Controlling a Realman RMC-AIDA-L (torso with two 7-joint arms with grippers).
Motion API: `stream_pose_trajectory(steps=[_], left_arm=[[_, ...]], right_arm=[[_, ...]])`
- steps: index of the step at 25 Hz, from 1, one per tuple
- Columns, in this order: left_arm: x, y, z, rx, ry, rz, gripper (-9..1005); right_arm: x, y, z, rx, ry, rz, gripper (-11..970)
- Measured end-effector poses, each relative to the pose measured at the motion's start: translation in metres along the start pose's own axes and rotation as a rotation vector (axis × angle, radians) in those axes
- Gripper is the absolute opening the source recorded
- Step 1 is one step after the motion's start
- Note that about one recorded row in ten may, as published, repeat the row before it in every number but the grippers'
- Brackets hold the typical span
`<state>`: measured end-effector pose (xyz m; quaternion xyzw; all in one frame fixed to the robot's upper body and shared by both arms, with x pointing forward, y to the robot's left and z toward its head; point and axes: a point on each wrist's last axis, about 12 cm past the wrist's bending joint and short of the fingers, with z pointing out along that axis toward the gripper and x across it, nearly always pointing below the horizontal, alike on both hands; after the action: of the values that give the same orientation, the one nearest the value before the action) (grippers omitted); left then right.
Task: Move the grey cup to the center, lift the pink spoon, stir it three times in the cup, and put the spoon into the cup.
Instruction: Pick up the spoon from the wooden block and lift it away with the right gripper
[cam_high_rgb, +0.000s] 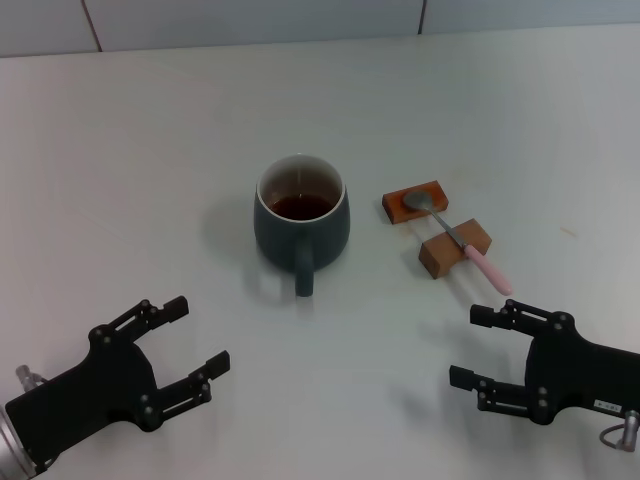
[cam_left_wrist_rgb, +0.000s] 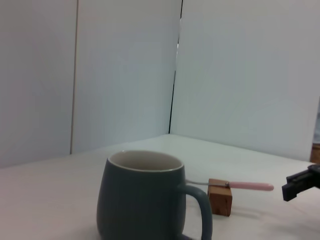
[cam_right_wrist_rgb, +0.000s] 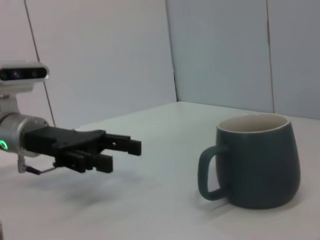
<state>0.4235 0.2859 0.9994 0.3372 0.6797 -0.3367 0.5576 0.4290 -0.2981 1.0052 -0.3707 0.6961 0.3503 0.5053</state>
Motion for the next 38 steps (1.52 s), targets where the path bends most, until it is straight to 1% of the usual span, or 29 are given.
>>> stream_pose_trajectory(steps=[5, 7, 8, 9, 11, 12, 13, 14, 16, 17, 18, 19, 22, 23, 24, 27, 28, 29, 33, 38], left_arm=[[0.002, 0.000, -0.001, -0.005, 0.011, -0.002, 813], [0.002, -0.001, -0.001, -0.008, 0.012, -0.004, 813], [0.002, -0.001, -0.001, -0.008, 0.012, -0.004, 813], [0.002, -0.001, -0.002, -0.010, 0.012, -0.005, 813], [0.002, -0.001, -0.002, -0.012, 0.011, -0.006, 813], [0.002, -0.001, -0.002, -0.012, 0.010, -0.005, 813], [0.002, -0.001, -0.001, -0.011, 0.006, -0.005, 813], [0.002, -0.001, -0.001, -0.011, 0.006, -0.005, 812], [0.001, 0.000, -0.001, -0.012, 0.004, -0.005, 812], [0.001, 0.000, -0.001, -0.012, 0.002, -0.005, 812], [0.001, 0.000, -0.001, -0.011, 0.002, -0.004, 812], [0.001, 0.000, -0.001, -0.010, 0.001, -0.004, 812], [0.000, 0.000, 0.000, -0.007, -0.003, -0.003, 812], [0.000, 0.000, 0.000, -0.007, -0.004, -0.002, 812], [0.000, 0.000, 0.000, -0.007, -0.004, -0.002, 812], [-0.001, 0.001, 0.000, -0.008, -0.007, 0.001, 812], [-0.002, 0.002, 0.000, -0.011, -0.011, 0.001, 812], [-0.002, 0.002, 0.000, -0.014, -0.015, 0.001, 812], [-0.003, 0.004, -0.002, -0.026, -0.023, 0.002, 812], [-0.004, 0.005, -0.003, -0.029, -0.027, 0.004, 813]], right_arm=[[-0.003, 0.006, 0.001, -0.023, -0.048, 0.040, 775], [-0.007, 0.008, -0.001, -0.028, -0.101, 0.088, 775], [-0.014, 0.009, -0.004, -0.033, -0.169, 0.172, 775], [-0.014, 0.009, -0.004, -0.033, -0.169, 0.172, 775], [-0.020, 0.009, -0.009, -0.044, -0.230, 0.280, 774], [-0.023, 0.008, -0.011, -0.054, -0.256, 0.354, 774], [-0.029, 0.005, -0.016, -0.066, -0.307, 0.514, 774], [-0.029, 0.005, -0.016, -0.066, -0.307, 0.514, 774], [-0.032, 0.001, -0.019, -0.067, -0.355, 0.691, 774], [-0.033, 0.000, -0.020, -0.067, -0.373, 0.769, 774], [-0.032, -0.001, -0.021, -0.064, -0.407, 0.918, 774], [-0.032, -0.001, -0.021, -0.064, -0.407, 0.918, 774], [-0.027, 0.001, -0.019, -0.064, -0.445, 1.113, 775], [-0.021, 0.004, -0.018, -0.059, -0.460, 1.230, 775], [-0.021, 0.004, -0.018, -0.059, -0.460, 1.230, 775], [-0.012, 0.010, -0.020, -0.029, -0.480, 1.363, 775], [-0.005, 0.014, -0.022, -0.003, -0.501, 1.430, 775], [-0.005, 0.014, -0.022, -0.003, -0.501, 1.430, 775], [0.009, 0.024, -0.031, 0.073, -0.558, 1.513, 774], [0.017, 0.029, -0.031, 0.125, -0.562, 1.547, 764]])
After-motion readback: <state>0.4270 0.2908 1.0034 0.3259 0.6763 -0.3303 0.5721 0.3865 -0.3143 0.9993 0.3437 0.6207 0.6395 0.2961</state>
